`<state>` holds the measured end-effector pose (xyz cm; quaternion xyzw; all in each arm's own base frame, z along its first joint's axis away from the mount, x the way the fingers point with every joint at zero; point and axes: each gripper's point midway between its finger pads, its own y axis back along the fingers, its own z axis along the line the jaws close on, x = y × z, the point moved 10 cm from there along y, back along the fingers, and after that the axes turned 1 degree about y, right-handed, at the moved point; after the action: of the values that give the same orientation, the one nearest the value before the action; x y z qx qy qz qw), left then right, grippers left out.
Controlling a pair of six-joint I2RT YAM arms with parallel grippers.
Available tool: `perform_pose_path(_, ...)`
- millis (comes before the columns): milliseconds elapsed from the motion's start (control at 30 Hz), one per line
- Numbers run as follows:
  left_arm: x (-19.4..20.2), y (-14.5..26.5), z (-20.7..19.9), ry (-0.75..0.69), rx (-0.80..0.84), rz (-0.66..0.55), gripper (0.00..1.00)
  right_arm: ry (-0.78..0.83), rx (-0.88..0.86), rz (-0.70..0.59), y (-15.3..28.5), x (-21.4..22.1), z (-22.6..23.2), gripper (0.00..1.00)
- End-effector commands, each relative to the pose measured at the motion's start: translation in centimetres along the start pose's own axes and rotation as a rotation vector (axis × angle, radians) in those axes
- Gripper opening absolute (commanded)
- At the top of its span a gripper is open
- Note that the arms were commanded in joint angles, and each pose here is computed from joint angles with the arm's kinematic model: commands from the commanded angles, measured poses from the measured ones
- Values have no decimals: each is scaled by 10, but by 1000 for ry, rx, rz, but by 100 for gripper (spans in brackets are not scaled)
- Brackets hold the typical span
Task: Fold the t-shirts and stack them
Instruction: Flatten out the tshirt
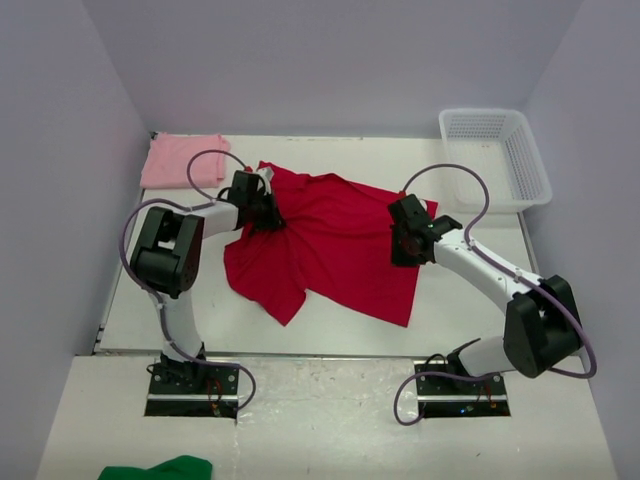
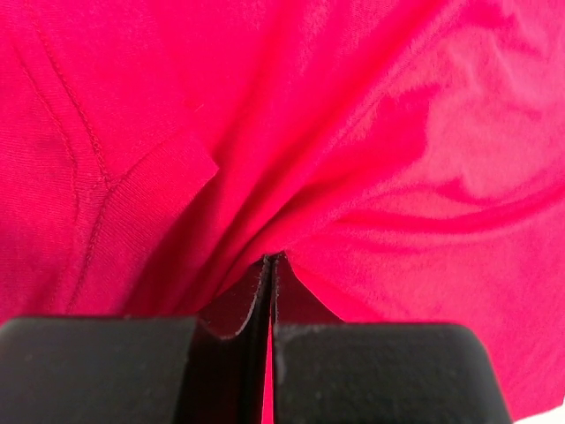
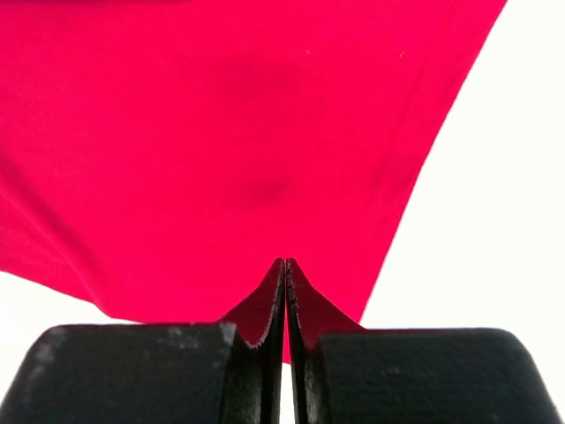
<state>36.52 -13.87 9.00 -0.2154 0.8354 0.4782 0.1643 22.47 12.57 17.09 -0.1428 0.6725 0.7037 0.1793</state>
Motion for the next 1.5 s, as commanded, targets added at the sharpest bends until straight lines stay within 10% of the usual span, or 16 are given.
perform_pose_path(0, -12, -4, 8, -27, -49, -9, 0, 5, -27, -12, 6, 6, -2, 2)
perform_pose_path(467, -57, 2, 15, -4, -61, -85, 0, -19, -42, 136, -2, 64, 0, 55)
perform_pose_path(1467, -45, 3, 15, -8, -13, -63, 0, -60, 132, 188, -28, 120, 22, 52)
